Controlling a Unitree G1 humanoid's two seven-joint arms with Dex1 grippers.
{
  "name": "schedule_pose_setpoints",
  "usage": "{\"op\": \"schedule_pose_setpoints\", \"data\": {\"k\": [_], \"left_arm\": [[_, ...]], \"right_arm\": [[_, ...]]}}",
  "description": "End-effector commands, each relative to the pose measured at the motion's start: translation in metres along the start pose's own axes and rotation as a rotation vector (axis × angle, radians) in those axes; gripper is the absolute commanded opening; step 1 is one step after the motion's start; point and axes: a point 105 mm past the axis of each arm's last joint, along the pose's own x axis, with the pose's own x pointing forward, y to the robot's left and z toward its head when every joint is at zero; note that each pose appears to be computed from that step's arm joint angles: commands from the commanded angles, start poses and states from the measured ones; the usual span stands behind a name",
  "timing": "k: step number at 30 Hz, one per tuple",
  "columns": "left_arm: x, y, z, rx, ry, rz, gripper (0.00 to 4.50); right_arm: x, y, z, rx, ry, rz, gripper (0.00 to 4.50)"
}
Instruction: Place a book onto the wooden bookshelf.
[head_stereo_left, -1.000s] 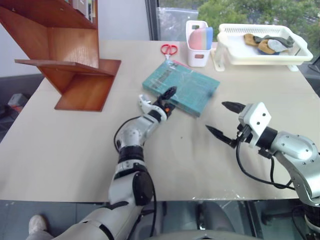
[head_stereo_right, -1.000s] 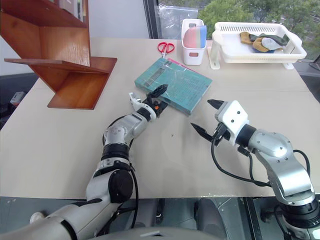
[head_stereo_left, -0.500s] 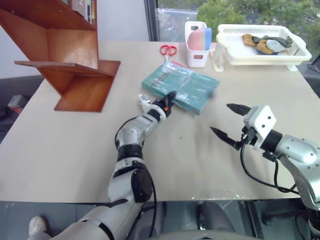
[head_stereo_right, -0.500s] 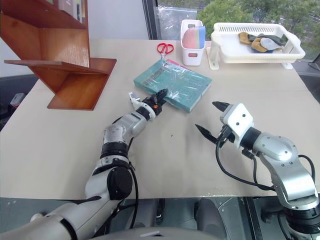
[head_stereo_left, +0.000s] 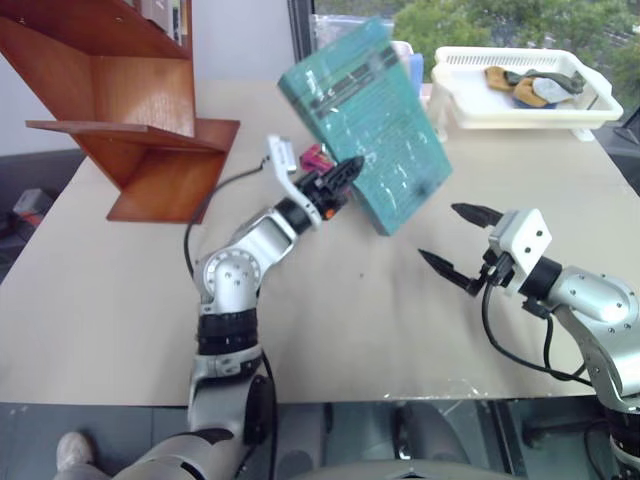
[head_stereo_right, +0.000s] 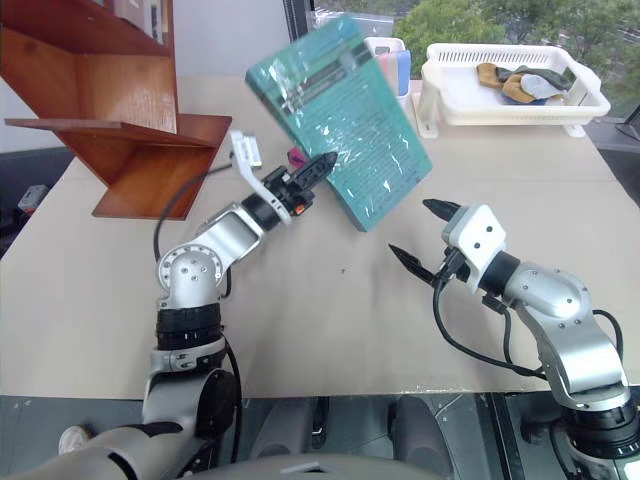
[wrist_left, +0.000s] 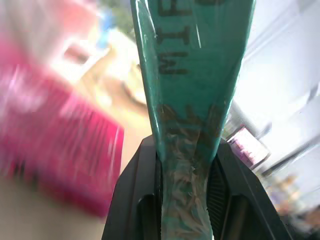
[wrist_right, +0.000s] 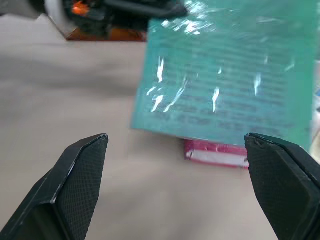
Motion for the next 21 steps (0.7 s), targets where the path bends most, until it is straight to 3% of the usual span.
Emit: {"op": "schedule_pose_setpoints", "data": {"k": [1, 6, 10, 16, 18, 21], "left_arm": [[-0.011, -0.015, 0.016, 0.369, 0.024, -0.168, 0.66], [-0.05, 0.018, 0.038, 0.588, 0.108, -0.213, 0.66], [-0.06, 0.031, 0.082, 0.745, 0.051, -0.156, 0.66], [-0.061, 0.015, 0.133, 1.36, 0.072, -0.17, 0.66], [-0.061, 0.002, 0.148, 1.494, 0.05, -0.201, 0.66], [-0.064, -0.001, 0.152, 1.644, 0.167, -0.247, 0.66]], "right_arm": [[0.004, -0.001, 0.008, -0.03, -0.044, 0.011, 4.5], [0.011, -0.001, 0.007, -0.038, -0.06, 0.027, 4.5], [0.014, -0.002, 0.007, -0.045, -0.07, 0.023, 4.5], [0.017, -0.004, 0.006, -0.052, -0.084, 0.029, 4.5], [0.019, -0.005, 0.006, -0.057, -0.093, 0.028, 4.5], [0.023, -0.008, 0.009, -0.073, -0.113, 0.026, 4.5]]}}
